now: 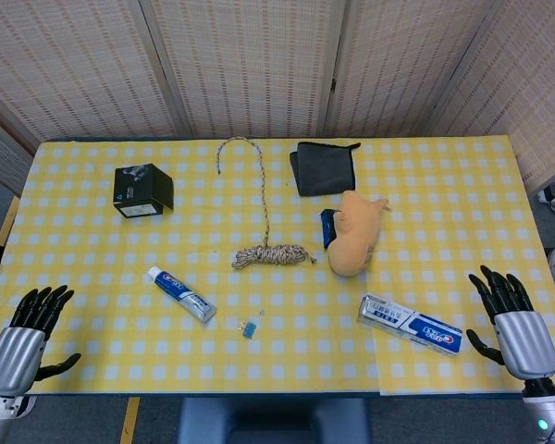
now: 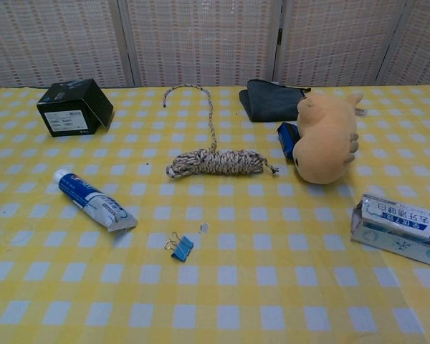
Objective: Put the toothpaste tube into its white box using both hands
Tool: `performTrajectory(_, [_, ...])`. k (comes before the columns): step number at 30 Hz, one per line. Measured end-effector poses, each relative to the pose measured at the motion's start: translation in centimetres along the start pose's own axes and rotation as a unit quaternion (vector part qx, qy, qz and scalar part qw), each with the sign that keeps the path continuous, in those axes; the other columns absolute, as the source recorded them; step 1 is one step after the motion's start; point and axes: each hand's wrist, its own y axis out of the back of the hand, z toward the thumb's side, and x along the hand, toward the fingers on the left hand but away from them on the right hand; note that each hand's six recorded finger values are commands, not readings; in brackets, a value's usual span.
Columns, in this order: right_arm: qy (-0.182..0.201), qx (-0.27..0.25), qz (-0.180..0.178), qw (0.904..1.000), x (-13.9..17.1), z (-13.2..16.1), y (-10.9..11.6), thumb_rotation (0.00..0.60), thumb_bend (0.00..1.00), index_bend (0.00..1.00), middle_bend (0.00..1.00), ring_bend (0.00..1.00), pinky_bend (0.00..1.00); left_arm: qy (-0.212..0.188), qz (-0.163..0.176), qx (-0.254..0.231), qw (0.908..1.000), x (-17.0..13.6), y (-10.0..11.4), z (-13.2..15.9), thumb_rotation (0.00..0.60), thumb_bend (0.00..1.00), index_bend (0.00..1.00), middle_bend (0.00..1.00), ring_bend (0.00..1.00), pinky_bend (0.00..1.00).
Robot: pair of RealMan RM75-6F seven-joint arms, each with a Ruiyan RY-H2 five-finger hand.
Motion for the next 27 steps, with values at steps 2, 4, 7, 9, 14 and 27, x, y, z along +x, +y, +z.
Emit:
performTrajectory(2, [0.000,-0.001,0.004,1.0000,0.0,0.0,0.0,0.600,0.32,0.00,0.00,0.00,0.00,-0.003,-0.002,0.001,1.0000,0.0,-0.1,0.1,0.600,0.17,0.10,0.09,0.01,0.00])
performTrajectory(4, [0.002,-0.003,0.005,1.0000,0.0,0.0,0.1,0.600,0.32,0.00,0.00,0.00,0.00,-0.009,-0.004,0.003,1.0000,0.0,-0.2,0.4,0.600,0.17,0.11,0.09,0.01,0.00])
performTrajectory(7, [0.005,-0.005,0.001,1.0000,0.1,0.2,0.3,0.600,0.32,0.00,0.00,0.00,0.00,-0.025,-0.006,0.005,0.9997,0.2,-0.4,1.1,0.600,0.17,0.10,0.10,0.03,0.02])
performTrajectory(9, [0.010,-0.005,0.003,0.9999,0.2,0.3,0.3,0.600,0.32,0.00,0.00,0.00,0.00,-0.044,-0.011,0.010,0.9989,0.7,-0.5,1.9,0.600,0.17,0.04,0.14,0.07,0.10])
performTrajectory(14, [0.015,0.005,0.011,0.9998,0.4,0.5,0.0,0.600,0.32,0.00,0.00,0.00,0.00,-0.080,-0.009,0.038,0.9960,2.9,-0.3,3.3,0.600,0.17,0.04,0.44,0.42,0.51])
performTrajectory(27, [0.015,0.006,0.023,0.9996,0.0,1.1,-0.9,0.600,0.32,0.00,0.00,0.00,0.00,-0.155,-0.063,0.093,0.9816,7.6,-2.8,7.3,0.600,0.17,0.24,1.00,1.00,1.00])
